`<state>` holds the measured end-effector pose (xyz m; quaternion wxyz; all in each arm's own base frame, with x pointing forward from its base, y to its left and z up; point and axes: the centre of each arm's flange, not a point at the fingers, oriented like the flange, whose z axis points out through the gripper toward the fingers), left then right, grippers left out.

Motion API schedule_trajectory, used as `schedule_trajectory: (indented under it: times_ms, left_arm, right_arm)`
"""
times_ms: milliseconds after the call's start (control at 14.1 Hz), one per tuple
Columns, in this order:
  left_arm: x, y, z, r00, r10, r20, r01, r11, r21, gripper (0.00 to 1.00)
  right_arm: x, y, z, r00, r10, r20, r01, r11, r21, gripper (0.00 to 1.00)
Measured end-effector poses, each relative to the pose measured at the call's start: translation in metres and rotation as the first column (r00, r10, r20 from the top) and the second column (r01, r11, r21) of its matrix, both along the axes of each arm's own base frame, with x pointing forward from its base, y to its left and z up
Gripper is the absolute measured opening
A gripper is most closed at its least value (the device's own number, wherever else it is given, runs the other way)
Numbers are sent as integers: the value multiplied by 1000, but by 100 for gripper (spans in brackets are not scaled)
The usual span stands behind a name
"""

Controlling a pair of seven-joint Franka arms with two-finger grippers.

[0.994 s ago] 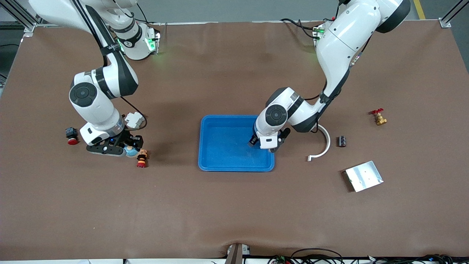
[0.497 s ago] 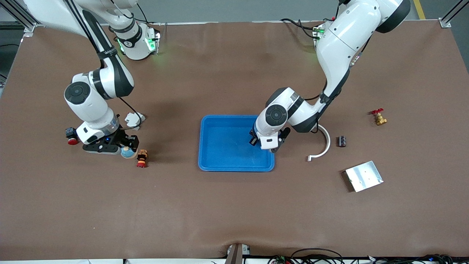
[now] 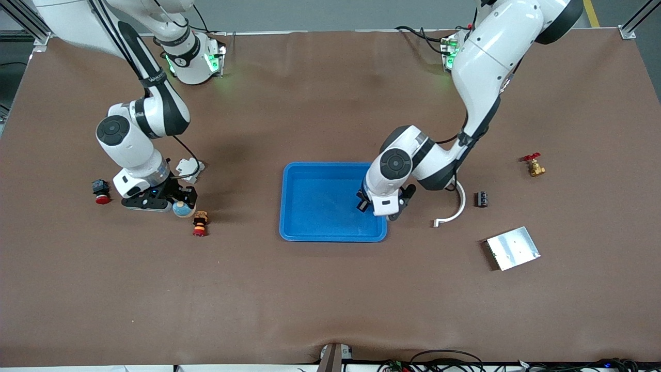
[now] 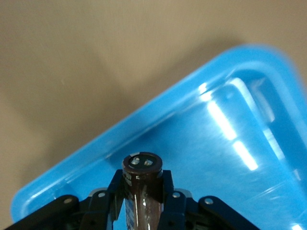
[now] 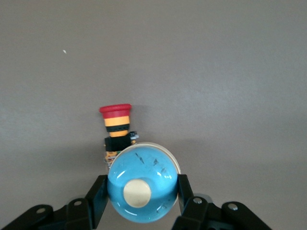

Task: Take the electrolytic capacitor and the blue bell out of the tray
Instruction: 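Release the bell with the right gripper while the left gripper carries the capacitor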

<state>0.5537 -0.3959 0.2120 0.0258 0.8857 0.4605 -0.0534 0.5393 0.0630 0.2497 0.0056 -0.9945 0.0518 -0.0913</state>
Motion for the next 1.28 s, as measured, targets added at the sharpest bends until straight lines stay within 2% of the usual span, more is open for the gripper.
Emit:
schedule_trajectory:
  times_ms: [213, 355, 497, 568, 710, 852, 1136, 1278]
  left_arm:
    - [16, 24, 46, 1000, 10, 24, -11, 1000, 29, 35]
    - [23, 41, 64, 999, -21, 24, 20, 999, 48, 35]
    - [26, 61, 69, 987, -158, -8, 158, 985, 72, 35]
    - [25, 70, 69, 964, -263, -31, 265, 961, 76, 35]
    - [27, 91, 73, 897, -439, -55, 442, 894, 68, 35]
    - [26, 114, 77, 826, -560, -66, 564, 824, 58, 35]
    - [19, 159, 81, 713, -696, -85, 701, 712, 44, 35]
    - [18, 179, 82, 644, -760, -85, 764, 644, 35, 35]
  right_arm:
    - [-4, -14, -15, 1000, -6, -1, 6, 1000, 7, 63]
    - [-6, -27, -29, 1000, -7, 0, 7, 1000, 12, 63]
    - [-9, -34, -42, 1000, -10, -1, 10, 1000, 19, 63]
    - [-10, -34, -48, 1000, -10, -2, 10, 1000, 23, 63]
    - [-11, -33, -56, 1000, -9, -2, 9, 1000, 29, 63]
    - [-12, -32, -61, 1000, -9, -9, 9, 999, 31, 63]
    - [-12, -32, -64, 1000, -8, -6, 9, 999, 34, 63]
    - [-12, -32, -65, 1000, -9, -6, 9, 999, 35, 63]
